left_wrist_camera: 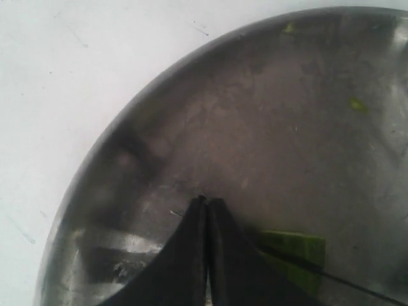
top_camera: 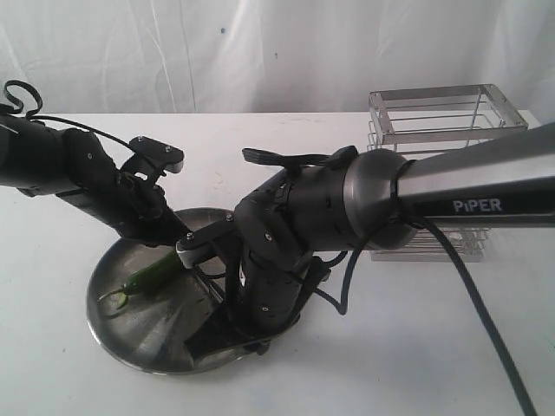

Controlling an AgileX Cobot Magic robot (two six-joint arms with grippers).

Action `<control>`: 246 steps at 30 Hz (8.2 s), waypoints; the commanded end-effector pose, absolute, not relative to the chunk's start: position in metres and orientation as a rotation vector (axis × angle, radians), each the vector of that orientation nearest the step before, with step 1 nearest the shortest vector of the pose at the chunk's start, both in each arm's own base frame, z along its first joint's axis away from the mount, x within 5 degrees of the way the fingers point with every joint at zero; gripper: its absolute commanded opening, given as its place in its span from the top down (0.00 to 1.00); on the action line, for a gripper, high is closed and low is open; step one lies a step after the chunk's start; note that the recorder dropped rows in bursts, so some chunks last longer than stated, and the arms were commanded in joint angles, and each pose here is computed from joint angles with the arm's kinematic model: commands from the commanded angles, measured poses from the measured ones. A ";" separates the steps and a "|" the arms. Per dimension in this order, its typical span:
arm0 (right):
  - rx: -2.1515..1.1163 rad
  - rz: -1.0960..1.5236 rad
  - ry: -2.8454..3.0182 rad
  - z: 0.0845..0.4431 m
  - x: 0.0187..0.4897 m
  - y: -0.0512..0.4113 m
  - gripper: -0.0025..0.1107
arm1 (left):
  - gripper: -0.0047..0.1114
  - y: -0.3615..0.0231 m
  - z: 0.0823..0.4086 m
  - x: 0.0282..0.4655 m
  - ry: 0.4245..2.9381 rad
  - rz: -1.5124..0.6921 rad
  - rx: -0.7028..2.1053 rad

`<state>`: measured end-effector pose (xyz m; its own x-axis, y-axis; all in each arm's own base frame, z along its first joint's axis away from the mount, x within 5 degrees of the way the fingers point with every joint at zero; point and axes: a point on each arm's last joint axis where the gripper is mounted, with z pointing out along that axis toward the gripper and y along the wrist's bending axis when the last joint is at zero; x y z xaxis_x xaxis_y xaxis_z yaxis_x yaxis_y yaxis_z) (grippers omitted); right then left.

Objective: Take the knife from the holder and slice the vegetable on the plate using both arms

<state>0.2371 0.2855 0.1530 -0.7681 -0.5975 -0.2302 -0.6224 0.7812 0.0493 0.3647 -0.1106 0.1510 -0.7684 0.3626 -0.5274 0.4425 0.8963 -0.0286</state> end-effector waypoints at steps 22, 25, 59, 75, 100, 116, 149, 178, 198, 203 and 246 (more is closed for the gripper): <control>-1.131 -0.012 2.802 0.150 0.236 0.275 0.98 | 0.96 -0.107 0.217 0.337 2.480 -0.243 0.686; -1.134 -0.015 2.805 0.151 0.236 0.275 0.98 | 0.96 -0.104 0.231 0.324 2.496 -0.240 0.747; -1.188 -0.359 2.506 0.236 0.244 0.222 0.98 | 0.96 -0.094 0.249 0.266 2.479 -0.366 0.568; -1.078 0.027 2.693 0.231 0.255 0.177 0.98 | 0.86 -0.121 0.210 0.261 2.211 -0.277 1.406; -1.230 0.238 2.655 0.212 0.237 0.234 0.98 | 0.96 -0.054 0.207 0.311 2.389 -0.184 0.445; -1.302 0.129 2.585 0.202 0.234 0.259 0.98 | 0.96 -0.066 0.226 0.324 2.399 -0.359 0.417; -1.259 0.161 2.566 0.181 0.243 0.269 0.98 | 0.96 -0.069 0.211 0.329 2.434 -0.400 0.412; -1.234 0.200 2.638 0.180 0.238 0.269 0.98 | 0.96 -0.073 0.200 0.331 2.469 -0.460 0.381; -1.227 0.206 2.677 0.165 0.240 0.273 0.98 | 0.96 -0.098 0.191 0.333 2.442 -0.515 0.410; -1.229 0.205 2.680 0.165 0.239 0.273 0.98 | 0.96 -0.098 0.181 0.335 2.456 -0.483 0.421; -1.229 0.204 2.682 0.165 0.239 0.272 0.98 | 0.96 -0.088 0.177 0.328 2.437 -0.338 0.438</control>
